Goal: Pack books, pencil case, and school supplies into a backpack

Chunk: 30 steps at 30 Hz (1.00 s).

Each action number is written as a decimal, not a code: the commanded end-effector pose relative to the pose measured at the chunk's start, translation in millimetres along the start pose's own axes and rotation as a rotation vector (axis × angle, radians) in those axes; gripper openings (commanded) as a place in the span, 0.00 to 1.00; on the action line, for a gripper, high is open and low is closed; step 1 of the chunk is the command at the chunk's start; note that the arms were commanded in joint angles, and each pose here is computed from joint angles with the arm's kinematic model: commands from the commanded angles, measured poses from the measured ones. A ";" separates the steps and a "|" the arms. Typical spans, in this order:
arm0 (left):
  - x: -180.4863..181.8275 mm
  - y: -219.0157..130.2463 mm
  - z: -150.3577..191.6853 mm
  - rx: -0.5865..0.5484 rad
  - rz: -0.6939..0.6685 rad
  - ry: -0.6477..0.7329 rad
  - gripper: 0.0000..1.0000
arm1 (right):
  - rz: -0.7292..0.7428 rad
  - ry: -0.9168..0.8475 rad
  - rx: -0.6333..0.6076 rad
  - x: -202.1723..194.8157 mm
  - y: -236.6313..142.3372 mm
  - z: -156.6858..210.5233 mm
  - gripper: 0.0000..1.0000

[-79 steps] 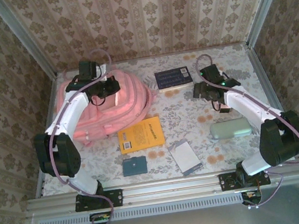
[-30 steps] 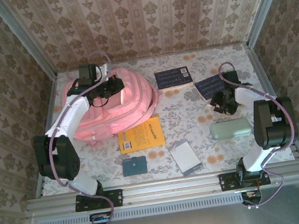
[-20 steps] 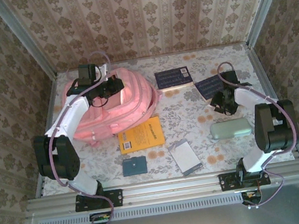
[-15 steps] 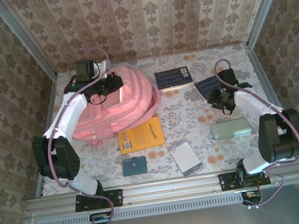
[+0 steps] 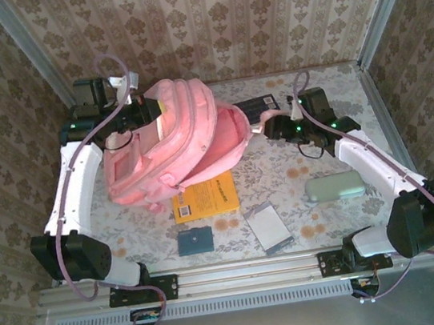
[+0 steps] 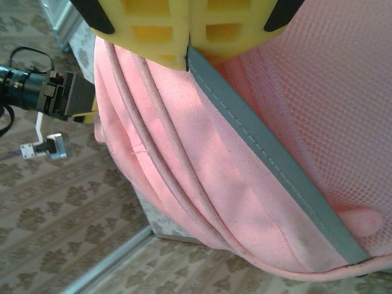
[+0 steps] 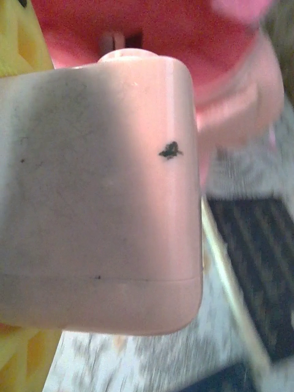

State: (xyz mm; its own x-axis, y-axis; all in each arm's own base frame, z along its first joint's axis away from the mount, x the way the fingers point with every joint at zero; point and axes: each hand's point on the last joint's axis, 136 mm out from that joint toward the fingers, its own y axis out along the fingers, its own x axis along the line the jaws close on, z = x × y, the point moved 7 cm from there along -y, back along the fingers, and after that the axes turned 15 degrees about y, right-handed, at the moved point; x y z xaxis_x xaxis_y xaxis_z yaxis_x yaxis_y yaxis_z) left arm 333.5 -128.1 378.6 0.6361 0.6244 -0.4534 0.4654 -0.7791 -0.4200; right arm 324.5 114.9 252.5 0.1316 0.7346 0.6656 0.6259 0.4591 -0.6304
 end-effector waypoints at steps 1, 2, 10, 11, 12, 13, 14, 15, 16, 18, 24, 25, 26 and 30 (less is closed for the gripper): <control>-47.5 -25.5 -32.7 -0.156 0.206 0.202 0.00 | -0.223 -0.093 0.040 52.1 -10.7 -0.4 0.56; -48.8 -26.0 -32.9 -0.158 0.217 0.210 0.00 | -0.237 -0.108 0.047 58.0 -11.7 2.3 0.56; -57.0 -23.0 -31.3 -0.179 0.301 0.227 0.00 | -0.250 -0.171 0.094 78.4 -7.6 14.9 0.56; -58.9 -22.7 -31.3 -0.180 0.311 0.236 0.00 | -0.240 -0.162 0.117 78.0 1.9 17.3 0.56; -60.3 -22.6 -31.4 -0.181 0.316 0.244 0.00 | -0.240 -0.162 0.133 79.5 8.4 19.7 0.56; -60.6 -22.6 -31.3 -0.181 0.318 0.249 0.00 | -0.246 -0.166 0.154 82.0 15.4 22.7 0.56; -61.2 -22.5 -31.0 -0.182 0.323 0.249 0.00 | -0.244 -0.167 0.172 84.7 23.1 25.1 0.56; -61.8 -23.0 -31.8 -0.187 0.328 0.254 0.00 | -0.242 -0.163 0.187 87.2 29.9 26.6 0.56; -62.2 -22.4 -31.8 -0.188 0.338 0.255 0.00 | -0.252 -0.161 0.208 91.4 37.5 28.8 0.56; -62.1 -21.4 -31.5 -0.188 0.343 0.257 0.00 | -0.264 -0.146 0.245 98.8 54.9 32.9 0.56; -59.1 -18.6 -30.5 -0.198 0.354 0.253 0.00 | -0.329 0.011 0.360 115.9 122.8 46.6 0.57; -58.3 -18.1 -30.2 -0.197 0.351 0.252 0.00 | -0.345 0.047 0.381 118.9 135.2 49.5 0.59; -56.9 -18.3 -30.3 -0.199 0.347 0.247 0.00 | -0.361 0.063 0.399 123.5 147.4 53.9 0.61; -50.7 -17.6 -32.2 -0.216 0.335 0.231 0.00 | -0.356 0.085 0.453 131.2 190.5 75.4 0.65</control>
State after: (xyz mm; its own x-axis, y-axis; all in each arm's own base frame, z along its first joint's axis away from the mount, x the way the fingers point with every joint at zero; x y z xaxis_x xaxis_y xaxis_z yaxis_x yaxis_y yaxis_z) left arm 331.1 -149.8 382.5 0.7585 0.4092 -0.5072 0.3262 -0.9122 -0.2481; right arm 395.8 306.8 179.6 0.0616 0.5611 0.8254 0.2795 0.7842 -0.5540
